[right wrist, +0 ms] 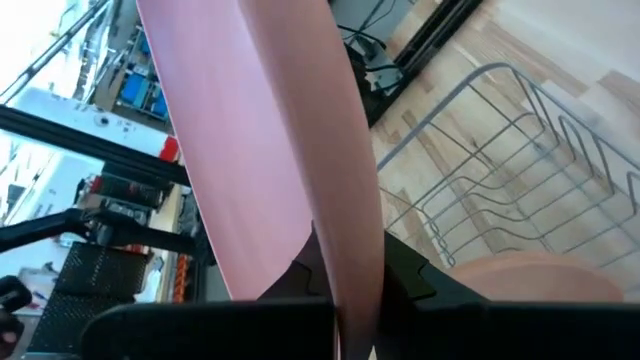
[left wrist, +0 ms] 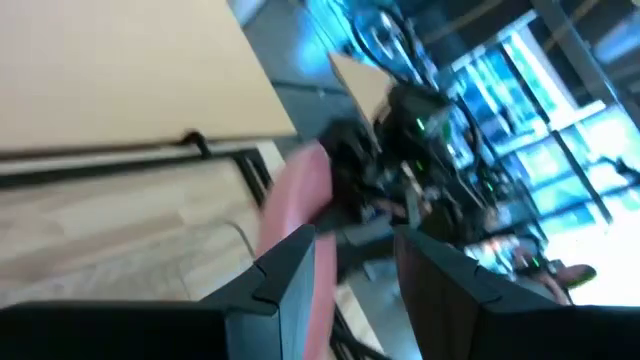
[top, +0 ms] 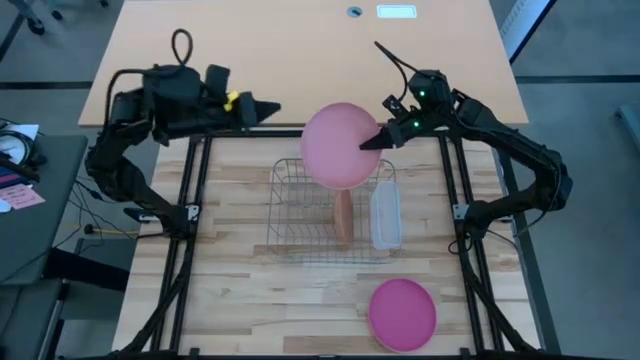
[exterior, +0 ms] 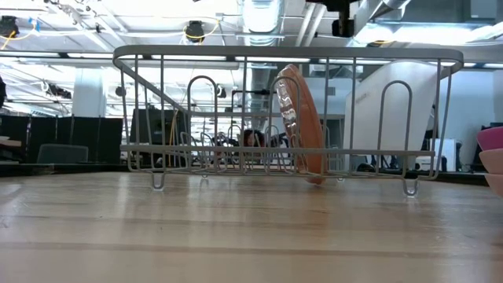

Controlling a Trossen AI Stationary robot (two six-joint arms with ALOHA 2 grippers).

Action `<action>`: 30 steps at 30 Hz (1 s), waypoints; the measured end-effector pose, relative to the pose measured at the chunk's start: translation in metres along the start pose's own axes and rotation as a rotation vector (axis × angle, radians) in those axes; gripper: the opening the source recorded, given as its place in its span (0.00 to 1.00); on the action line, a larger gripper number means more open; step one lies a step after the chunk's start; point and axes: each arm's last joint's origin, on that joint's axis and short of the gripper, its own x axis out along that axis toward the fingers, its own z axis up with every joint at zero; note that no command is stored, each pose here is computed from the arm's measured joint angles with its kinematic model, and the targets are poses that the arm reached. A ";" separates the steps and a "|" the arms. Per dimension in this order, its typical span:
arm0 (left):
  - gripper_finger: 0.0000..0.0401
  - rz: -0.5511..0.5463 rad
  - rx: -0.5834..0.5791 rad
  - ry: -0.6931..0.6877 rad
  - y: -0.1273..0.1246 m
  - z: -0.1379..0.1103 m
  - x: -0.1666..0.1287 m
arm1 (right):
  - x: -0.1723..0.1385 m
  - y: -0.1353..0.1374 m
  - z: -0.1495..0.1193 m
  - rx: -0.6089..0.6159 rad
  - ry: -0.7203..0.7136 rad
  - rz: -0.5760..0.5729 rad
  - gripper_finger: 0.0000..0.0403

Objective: Sort dishes
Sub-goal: Put the light pink plate in the dish rack

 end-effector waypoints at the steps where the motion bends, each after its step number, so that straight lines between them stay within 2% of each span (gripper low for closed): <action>1: 0.34 0.009 -0.004 -0.002 0.002 0.001 -0.002 | 0.000 0.001 0.001 0.003 -0.007 0.006 0.06; 8: 0.34 0.088 0.002 0.039 0.014 0.004 -0.003 | 0.003 0.015 0.009 -0.020 -0.087 0.099 0.06; 10: 0.34 0.054 0.009 -0.001 0.013 0.010 -0.005 | 0.002 0.019 0.013 -0.018 -0.117 0.129 0.06; 13: 0.34 -0.053 0.062 -0.114 0.002 0.021 -0.011 | -0.001 0.024 0.020 -0.015 -0.172 0.175 0.06; 16: 0.34 -0.170 0.176 -0.251 -0.014 0.030 -0.016 | -0.006 0.030 0.028 -0.013 -0.237 0.236 0.06; 19: 0.34 -0.222 0.260 -0.373 -0.026 0.034 -0.019 | -0.011 0.038 0.035 -0.012 -0.332 0.296 0.06; 22: 0.34 -0.245 0.325 -0.427 -0.033 0.034 -0.019 | -0.018 0.049 0.042 -0.014 -0.445 0.380 0.06; 25: 0.34 -0.224 0.340 -0.434 -0.037 0.029 -0.010 | -0.026 0.059 0.048 -0.004 -0.590 0.446 0.06; 30: 0.34 -0.196 0.345 -0.433 -0.043 0.017 0.020 | -0.031 0.061 0.051 0.087 -0.719 0.476 0.06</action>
